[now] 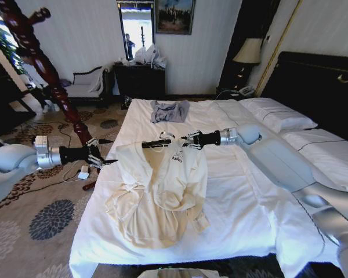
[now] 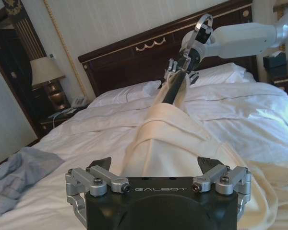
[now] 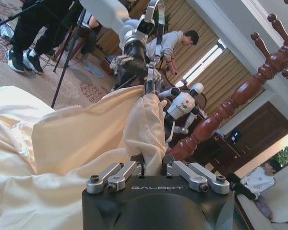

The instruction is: Pick up the clothes from the bed and hang them on the clothes hanger.

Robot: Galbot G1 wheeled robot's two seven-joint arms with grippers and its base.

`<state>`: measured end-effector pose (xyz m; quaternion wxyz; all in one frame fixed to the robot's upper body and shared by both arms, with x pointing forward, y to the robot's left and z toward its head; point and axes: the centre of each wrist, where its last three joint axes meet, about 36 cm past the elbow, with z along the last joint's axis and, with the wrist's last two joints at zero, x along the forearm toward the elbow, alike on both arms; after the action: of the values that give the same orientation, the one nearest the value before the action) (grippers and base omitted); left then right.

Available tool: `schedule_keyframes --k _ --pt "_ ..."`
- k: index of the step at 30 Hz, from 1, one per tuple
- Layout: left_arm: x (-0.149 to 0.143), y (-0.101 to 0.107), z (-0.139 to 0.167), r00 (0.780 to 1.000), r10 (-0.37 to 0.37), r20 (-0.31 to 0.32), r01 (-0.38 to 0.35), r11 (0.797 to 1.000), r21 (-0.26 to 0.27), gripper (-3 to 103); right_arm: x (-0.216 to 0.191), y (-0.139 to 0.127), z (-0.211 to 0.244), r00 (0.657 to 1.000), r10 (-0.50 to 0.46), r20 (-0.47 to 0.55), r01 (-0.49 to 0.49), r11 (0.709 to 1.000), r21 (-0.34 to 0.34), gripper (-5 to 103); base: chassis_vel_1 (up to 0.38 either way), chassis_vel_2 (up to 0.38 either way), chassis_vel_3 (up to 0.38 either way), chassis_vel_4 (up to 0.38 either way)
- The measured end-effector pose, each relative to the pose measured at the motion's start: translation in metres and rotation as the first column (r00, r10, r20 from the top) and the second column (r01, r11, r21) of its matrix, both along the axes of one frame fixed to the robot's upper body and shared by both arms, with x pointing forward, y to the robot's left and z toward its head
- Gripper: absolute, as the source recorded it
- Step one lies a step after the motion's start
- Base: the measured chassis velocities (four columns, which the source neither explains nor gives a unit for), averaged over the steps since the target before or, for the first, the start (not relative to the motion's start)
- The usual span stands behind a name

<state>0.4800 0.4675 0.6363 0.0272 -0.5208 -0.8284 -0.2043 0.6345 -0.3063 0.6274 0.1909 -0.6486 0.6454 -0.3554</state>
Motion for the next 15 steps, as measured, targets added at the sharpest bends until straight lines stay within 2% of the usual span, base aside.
schedule_keyframes --k 4,11,13,15 --pt "0.001 -0.009 -0.01 1.0 0.001 -0.004 -0.001 1.0 -0.003 100 -0.001 0.012 0.004 1.0 0.021 0.01 -0.021 1.0 0.006 17 0.0 0.0 0.0 0.0" --pt "0.001 -0.01 -0.009 1.0 0.006 0.002 -0.006 1.0 0.011 100 -0.006 0.018 0.008 0.999 0.036 0.027 -0.036 0.999 -0.006 17 0.0 0.0 0.0 0.0" --pt "0.0 -0.011 -0.009 1.0 0.0 0.0 0.0 1.0 0.016 96 -0.007 0.019 0.009 0.999 0.04 0.033 -0.04 0.999 -0.004 17 0.0 0.0 0.0 0.0" --pt "-0.002 -0.014 -0.009 1.0 -0.008 -0.003 0.008 1.0 0.018 86 -0.006 0.02 0.009 0.998 0.042 0.041 -0.042 0.999 0.0 17 0.0 0.0 0.0 0.0"
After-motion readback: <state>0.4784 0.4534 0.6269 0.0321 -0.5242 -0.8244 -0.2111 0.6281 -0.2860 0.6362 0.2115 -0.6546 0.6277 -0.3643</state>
